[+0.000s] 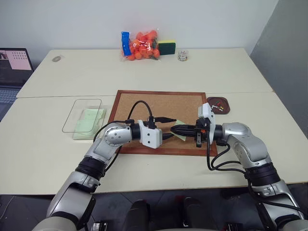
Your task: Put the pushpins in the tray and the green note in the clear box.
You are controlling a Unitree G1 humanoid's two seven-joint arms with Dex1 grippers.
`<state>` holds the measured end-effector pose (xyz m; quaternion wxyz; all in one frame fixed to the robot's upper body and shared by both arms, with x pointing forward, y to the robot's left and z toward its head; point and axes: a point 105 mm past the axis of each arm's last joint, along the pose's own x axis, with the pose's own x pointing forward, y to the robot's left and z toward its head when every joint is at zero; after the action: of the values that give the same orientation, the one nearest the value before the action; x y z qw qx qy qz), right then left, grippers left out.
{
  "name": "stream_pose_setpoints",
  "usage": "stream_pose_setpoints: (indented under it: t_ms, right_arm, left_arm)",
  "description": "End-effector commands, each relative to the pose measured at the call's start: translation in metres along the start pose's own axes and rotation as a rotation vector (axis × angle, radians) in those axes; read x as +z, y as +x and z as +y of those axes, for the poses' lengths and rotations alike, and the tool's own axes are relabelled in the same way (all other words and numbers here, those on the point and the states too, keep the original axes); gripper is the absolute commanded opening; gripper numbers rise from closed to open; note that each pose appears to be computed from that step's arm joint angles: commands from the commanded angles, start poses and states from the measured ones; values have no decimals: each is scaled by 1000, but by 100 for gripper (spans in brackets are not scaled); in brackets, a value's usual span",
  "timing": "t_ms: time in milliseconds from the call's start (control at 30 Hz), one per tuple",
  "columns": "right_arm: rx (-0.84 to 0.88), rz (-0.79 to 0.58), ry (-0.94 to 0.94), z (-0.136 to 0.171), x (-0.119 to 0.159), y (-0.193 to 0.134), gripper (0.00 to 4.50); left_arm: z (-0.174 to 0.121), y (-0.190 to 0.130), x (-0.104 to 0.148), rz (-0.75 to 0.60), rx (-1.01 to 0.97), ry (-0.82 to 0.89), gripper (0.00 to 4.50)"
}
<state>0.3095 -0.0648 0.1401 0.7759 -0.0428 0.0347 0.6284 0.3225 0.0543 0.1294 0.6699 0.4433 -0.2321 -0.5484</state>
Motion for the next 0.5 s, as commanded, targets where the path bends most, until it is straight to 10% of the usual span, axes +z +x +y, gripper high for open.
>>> stream_pose_setpoints:
  t_ms: [33,500]
  right_arm:
    - [34,-24,-36,5,12,2,0]
    - [41,-37,-13,7,14,3,0]
  left_arm:
    - [4,4,6,-28,-7,33,249]
    - [3,7,4,-24,-11,7,55]
